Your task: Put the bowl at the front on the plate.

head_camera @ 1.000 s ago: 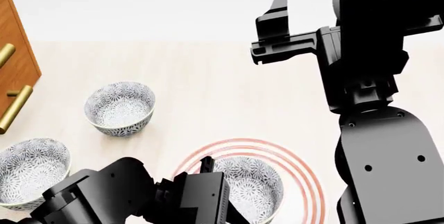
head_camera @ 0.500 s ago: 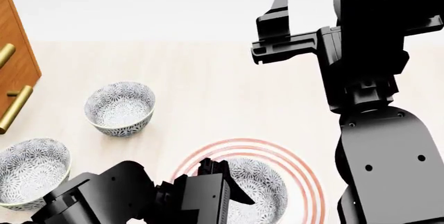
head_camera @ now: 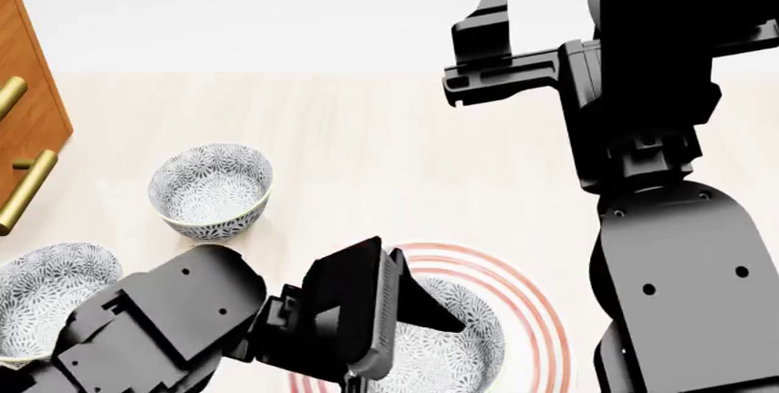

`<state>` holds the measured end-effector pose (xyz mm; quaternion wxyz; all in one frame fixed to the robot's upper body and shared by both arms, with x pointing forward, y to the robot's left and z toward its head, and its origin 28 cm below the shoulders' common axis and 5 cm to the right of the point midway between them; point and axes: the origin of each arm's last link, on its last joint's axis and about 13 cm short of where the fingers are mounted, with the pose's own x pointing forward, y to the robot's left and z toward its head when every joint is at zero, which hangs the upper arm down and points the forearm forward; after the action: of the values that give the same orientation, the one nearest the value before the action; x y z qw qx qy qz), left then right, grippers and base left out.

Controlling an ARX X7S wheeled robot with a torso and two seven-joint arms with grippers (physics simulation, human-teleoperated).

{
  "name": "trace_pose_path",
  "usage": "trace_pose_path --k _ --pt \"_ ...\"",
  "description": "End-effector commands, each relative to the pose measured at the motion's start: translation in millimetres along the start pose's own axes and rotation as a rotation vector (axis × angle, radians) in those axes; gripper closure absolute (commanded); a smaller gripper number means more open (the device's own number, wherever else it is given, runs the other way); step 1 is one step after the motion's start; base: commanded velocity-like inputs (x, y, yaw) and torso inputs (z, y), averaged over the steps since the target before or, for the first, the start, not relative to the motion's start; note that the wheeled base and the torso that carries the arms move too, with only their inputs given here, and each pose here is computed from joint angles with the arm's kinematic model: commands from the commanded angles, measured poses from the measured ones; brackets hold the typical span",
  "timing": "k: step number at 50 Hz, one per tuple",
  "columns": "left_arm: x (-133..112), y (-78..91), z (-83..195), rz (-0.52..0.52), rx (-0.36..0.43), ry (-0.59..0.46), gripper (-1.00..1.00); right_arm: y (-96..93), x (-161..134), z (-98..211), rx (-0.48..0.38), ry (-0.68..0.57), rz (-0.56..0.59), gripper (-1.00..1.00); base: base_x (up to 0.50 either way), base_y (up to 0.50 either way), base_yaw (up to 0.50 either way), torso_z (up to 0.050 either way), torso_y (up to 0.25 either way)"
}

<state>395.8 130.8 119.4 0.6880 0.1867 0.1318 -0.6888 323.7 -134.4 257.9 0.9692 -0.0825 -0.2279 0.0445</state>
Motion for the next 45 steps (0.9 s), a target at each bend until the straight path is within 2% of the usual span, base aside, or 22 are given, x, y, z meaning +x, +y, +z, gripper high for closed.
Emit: trace_pose_path --k 1,6,11,13,14,20,21,22,23,28,30,31,32,33,34,35,37,38,42,43,44,45 --pt "-9 2.0 16 -0.008 -0.080 -0.124 -1.00 -0.4 1 1 -0.012 -0.003 -0.002 -1.00 0.00 0.00 0.00 0.000 0.000" --pt "-14 2.3 20 0.008 -0.096 -0.168 -1.00 0.0 3 2 -0.012 -0.006 -0.002 -1.00 0.00 0.00 0.00 0.000 0.000" --pt "-19 5.9 24 0.072 -0.092 -0.220 -1.00 1.1 2 1 -0.012 -0.006 0.004 -1.00 0.00 0.00 0.00 0.000 0.000" --pt "-21 6.4 25 0.065 -0.132 -0.244 -1.00 1.2 2 1 -0.011 -0.004 0.004 -1.00 0.00 0.00 0.00 0.000 0.000" --pt "-23 7.9 25 0.101 -0.102 -0.234 -1.00 1.6 2 0 -0.018 -0.006 0.007 -1.00 0.00 0.00 0.00 0.000 0.000" --pt "-34 22.4 30 0.303 -0.091 -0.334 -1.00 1.9 0 -2 -0.011 -0.006 0.010 -1.00 0.00 0.00 0.00 0.000 0.000" --pt "-36 26.4 28 0.403 -0.069 -0.327 -1.00 1.6 0 -2 -0.008 -0.006 0.008 -1.00 0.00 0.00 0.00 0.000 0.000" --pt "-37 27.6 27 0.401 -0.099 -0.328 -1.00 1.5 -1 -2 -0.008 -0.006 0.008 -1.00 0.00 0.00 0.00 0.000 0.000" --pt "-40 28.9 26 0.474 -0.085 -0.331 -1.00 1.3 -1 -2 -0.007 -0.008 0.007 -1.00 0.00 0.00 0.00 0.000 0.000" --pt "-46 30.1 21 0.592 -0.114 -0.350 -1.00 1.2 -2 -3 0.001 -0.009 0.007 -1.00 0.00 0.00 0.00 0.000 0.000" --pt "-49 31.1 21 0.659 -0.113 -0.363 -1.00 1.5 -3 -3 -0.001 -0.013 0.009 -1.00 0.00 0.00 0.00 0.000 0.000" --pt "-52 32.2 21 0.739 -0.113 -0.374 -1.00 1.6 -3 -4 -0.003 -0.012 0.008 -1.00 0.00 0.00 0.00 0.000 0.000" --pt "-54 32.6 21 0.741 -0.132 -0.380 -1.00 1.7 -3 -4 -0.002 -0.012 0.008 -1.00 0.00 0.00 0.00 0.000 0.000" --pt "-56 32.7 20 0.800 -0.103 -0.365 -1.00 2.0 -3 -4 -0.001 -0.013 0.010 -1.00 0.00 0.00 0.00 0.000 0.000" --pt "-57 33.0 20 0.811 -0.142 -0.358 -1.00 2.2 -3 -4 -0.001 -0.015 0.011 -1.00 0.00 0.00 0.00 0.000 0.000" --pt "-58 33.2 20 0.866 -0.136 -0.317 -1.00 2.5 -3 -4 0.003 -0.020 0.014 -1.00 0.00 0.00 0.00 0.000 0.000" --pt "-60 32.9 21 0.905 -0.147 -0.334 -1.00 2.6 -4 -5 0.012 -0.021 0.010 -1.00 0.00 0.00 0.00 0.000 0.000" --pt "-61 31.9 21 0.929 -0.113 -0.333 -1.00 2.9 -4 -5 0.009 -0.023 0.011 -1.00 0.00 0.00 0.00 0.000 0.000" --pt "-69 26.7 21 1.067 -0.135 -0.345 -1.00 2.7 -6 -7 0.015 -0.023 0.010 -1.00 0.00 0.00 0.00 0.000 0.000" --pt "-71 25.4 22 1.067 -0.179 -0.371 -1.00 2.6 -6 -8 0.016 -0.022 0.009 -1.00 0.00 0.00 0.00 0.000 0.000" --pt "-74 25.0 21 1.105 -0.195 -0.342 -1.00 2.2 -6 -9 0.018 -0.020 0.004 -1.00 0.00 0.00 0.00 0.000 0.000" --pt "-79 22.9 22 1.145 -0.197 -0.379 -1.00 1.9 -7 -10 0.024 -0.018 0.001 -1.00 0.00 0.00 0.00 0.000 0.000"
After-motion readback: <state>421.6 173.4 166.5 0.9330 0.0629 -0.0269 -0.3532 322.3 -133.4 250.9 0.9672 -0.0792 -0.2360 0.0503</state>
